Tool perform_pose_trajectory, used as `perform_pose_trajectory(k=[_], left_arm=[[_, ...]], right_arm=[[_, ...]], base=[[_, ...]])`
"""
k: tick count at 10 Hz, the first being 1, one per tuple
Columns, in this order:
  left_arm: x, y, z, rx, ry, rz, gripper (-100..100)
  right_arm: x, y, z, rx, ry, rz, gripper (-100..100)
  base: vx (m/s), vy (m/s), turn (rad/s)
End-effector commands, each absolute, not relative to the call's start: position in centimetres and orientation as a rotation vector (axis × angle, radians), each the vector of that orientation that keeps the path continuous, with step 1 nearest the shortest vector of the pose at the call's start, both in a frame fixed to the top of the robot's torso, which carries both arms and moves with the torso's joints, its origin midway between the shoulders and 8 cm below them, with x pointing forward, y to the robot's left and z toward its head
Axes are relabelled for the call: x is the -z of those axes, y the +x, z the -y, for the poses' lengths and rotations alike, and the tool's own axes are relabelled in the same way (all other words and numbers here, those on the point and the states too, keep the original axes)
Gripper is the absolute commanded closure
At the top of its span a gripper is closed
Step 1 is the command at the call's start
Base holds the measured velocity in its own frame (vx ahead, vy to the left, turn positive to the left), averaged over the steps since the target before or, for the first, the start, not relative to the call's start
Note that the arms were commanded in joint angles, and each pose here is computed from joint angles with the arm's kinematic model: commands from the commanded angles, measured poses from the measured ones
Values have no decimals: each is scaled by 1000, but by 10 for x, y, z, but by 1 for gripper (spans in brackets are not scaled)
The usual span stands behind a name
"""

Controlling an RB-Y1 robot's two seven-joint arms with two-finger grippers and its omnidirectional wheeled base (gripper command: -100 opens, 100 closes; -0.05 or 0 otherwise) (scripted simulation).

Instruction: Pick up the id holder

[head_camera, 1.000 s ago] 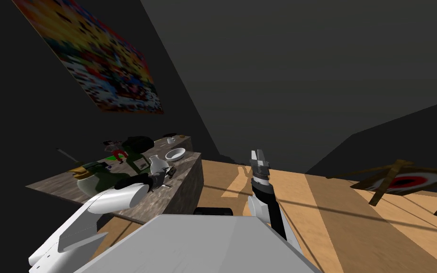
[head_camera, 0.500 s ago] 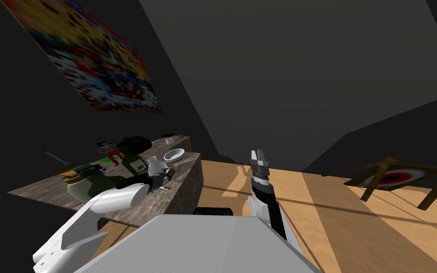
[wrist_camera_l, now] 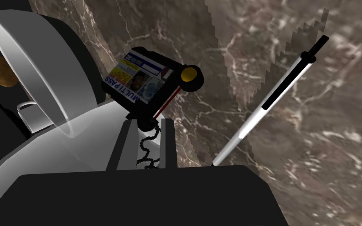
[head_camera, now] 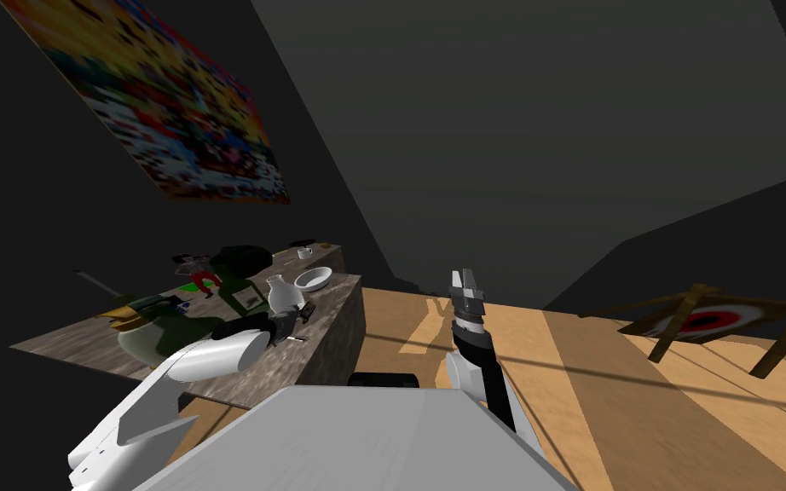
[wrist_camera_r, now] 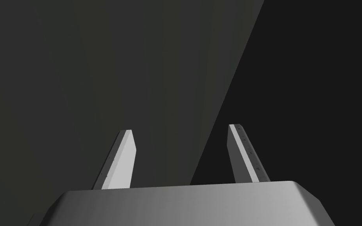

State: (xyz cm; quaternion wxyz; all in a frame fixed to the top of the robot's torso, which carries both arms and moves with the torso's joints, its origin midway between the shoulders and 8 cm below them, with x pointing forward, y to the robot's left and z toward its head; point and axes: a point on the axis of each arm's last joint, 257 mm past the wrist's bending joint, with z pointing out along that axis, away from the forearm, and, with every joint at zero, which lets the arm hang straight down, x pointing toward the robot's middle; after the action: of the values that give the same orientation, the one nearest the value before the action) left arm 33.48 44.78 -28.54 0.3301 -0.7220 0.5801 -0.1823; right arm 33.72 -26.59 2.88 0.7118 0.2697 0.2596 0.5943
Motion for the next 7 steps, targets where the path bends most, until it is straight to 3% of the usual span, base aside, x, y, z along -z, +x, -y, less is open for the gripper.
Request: perform_pose_trajectory(k=[1, 2, 3, 4, 6, 7], left_arm=[[285, 335, -448, 477, -1888, -1517, 100], [286, 335, -448, 476, -1889, -1517, 100], [286, 335, -448, 476, -1889, -1517, 0], [277, 333, -445, 481, -1881, -1518, 100], [277, 333, -445, 481, -1880, -1518, 100], [276, 332, -444, 481, -1881, -1518, 0]], right_arm=[[-29, 337, 266, -1318, 598, -576, 0], [-29, 337, 266, -1318, 598, -576, 0], [-29, 337, 266, -1318, 598, -576, 0], [-29, 337, 266, -1318, 598, -576, 0], [-29, 337, 266, -1318, 598, -576, 0], [-29, 337, 266, -1318, 598, -576, 0]], base=[[0, 0, 0], [0, 0, 0], [0, 0, 0], [-9, -6, 17], [-12, -7, 15], [0, 0, 0]])
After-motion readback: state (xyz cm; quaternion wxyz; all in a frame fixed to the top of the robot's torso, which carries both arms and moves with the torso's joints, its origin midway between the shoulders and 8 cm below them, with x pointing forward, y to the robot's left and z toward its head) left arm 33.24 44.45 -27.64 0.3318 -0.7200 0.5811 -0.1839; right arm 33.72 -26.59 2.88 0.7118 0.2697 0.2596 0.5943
